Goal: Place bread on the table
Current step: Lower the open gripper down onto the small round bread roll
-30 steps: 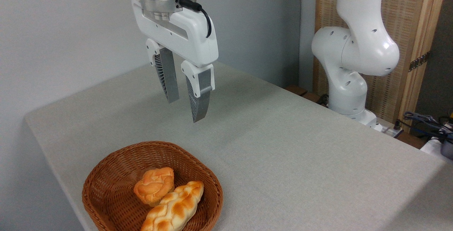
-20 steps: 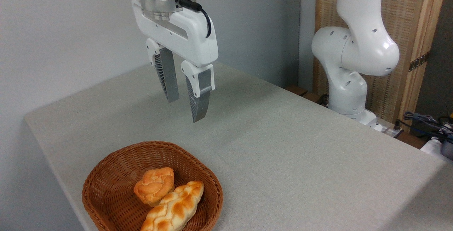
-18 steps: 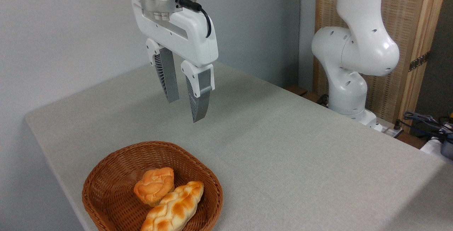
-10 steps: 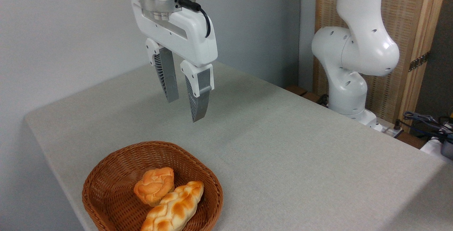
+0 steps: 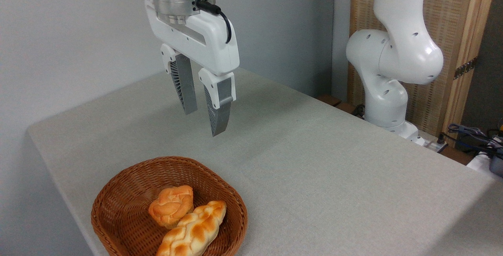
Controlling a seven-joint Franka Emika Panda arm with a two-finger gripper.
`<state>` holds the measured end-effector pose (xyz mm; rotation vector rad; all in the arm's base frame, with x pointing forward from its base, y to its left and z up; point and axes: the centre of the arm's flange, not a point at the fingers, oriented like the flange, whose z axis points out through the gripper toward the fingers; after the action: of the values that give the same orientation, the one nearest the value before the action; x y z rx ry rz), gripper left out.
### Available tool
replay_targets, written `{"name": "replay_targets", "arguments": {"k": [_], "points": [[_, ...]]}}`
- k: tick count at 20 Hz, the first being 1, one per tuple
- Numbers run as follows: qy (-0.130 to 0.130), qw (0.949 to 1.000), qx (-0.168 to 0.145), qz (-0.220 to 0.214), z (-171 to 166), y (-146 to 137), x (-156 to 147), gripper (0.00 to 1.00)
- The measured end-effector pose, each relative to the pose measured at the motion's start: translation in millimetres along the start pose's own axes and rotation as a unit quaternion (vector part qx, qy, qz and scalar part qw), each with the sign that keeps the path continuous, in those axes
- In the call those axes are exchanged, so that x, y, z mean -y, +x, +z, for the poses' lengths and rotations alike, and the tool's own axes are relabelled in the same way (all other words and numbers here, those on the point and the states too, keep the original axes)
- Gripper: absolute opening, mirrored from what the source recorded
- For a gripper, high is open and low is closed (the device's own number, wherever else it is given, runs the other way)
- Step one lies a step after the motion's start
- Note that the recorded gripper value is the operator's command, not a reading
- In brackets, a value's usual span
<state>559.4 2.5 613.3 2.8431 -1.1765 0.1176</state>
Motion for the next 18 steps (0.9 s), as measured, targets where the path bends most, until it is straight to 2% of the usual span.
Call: {"name": "replay_targets", "arguments": {"k": [3,5,7,13,18], "points": [[0.034,0.9989,-0.032,0.000,1,8,9,1.00],[0.067,0.9958,-0.063,-0.002,14,17,21,1.00],[0.080,0.9940,-0.075,-0.003,33,25,31,1.00],[0.050,0.9974,-0.049,0.016,126,57,35,1.00],[0.040,0.9979,-0.039,0.031,163,70,25,1.00]]}}
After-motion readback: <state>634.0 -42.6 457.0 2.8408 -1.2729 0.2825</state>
